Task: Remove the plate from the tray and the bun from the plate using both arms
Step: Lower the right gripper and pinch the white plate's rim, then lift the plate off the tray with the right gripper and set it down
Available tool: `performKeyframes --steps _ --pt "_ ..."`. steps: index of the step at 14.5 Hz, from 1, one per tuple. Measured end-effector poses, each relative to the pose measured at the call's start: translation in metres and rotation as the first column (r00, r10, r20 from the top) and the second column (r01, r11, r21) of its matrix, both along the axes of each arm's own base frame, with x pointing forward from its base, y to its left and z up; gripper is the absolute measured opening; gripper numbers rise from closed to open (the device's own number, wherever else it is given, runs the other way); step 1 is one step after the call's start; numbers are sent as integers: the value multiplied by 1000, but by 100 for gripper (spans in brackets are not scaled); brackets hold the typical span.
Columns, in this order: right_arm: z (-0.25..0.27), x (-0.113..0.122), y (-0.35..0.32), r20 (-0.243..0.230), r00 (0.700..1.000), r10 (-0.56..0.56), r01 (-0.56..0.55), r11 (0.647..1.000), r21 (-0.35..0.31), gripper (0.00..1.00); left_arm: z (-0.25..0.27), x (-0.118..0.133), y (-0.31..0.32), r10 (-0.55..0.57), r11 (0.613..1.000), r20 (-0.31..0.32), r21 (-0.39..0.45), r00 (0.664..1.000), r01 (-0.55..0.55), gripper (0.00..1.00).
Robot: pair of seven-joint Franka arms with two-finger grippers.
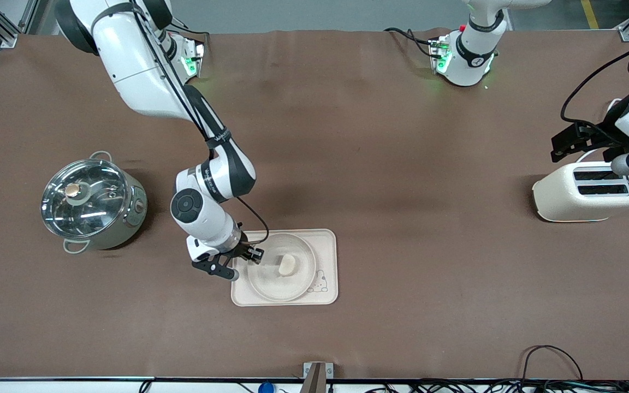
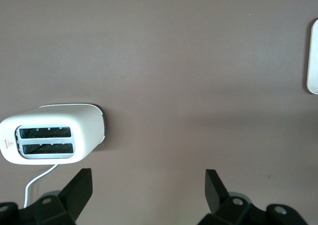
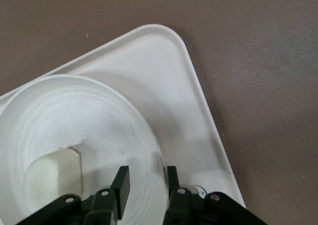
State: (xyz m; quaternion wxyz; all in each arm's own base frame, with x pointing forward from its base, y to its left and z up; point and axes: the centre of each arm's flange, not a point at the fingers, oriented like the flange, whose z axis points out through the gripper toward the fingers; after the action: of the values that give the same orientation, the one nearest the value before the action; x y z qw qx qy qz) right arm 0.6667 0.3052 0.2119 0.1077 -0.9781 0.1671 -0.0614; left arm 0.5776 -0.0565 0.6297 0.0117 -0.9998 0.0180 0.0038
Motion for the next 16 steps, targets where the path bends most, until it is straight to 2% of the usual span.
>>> performKeyframes --steps 1,2,6,8,10,14,16 --pt "-2 0 0 0 1000 -1 1 1000 -1 37 0 0 -1 -1 1000 0 0 1000 1 100" --pt "-5 0 -1 -1 1000 -1 1 1000 -2 31 0 0 -2 -3 1000 0 0 1000 3 100" --pt "-16 -2 -1 -9 1000 -2 2 1000 -7 25 1 1 -5 -9 1000 9 -1 1000 9 100" --pt "-17 -2 -1 -7 1000 6 -6 1000 -8 7 1 1 -6 -11 1000 11 -1 1000 11 100" --pt "-15 -1 -1 3 1000 19 -19 1000 -7 4 0 1 -7 -12 1000 10 -1 1000 12 100" --pt "-13 0 0 3 1000 18 -18 1000 0 4 -3 3 -8 -14 1000 4 -1 1000 14 100" --pt "-11 1 -1 -20 1000 -5 6 998 59 4 -5 3 -9 -16 1000 2 -1 1000 16 100"
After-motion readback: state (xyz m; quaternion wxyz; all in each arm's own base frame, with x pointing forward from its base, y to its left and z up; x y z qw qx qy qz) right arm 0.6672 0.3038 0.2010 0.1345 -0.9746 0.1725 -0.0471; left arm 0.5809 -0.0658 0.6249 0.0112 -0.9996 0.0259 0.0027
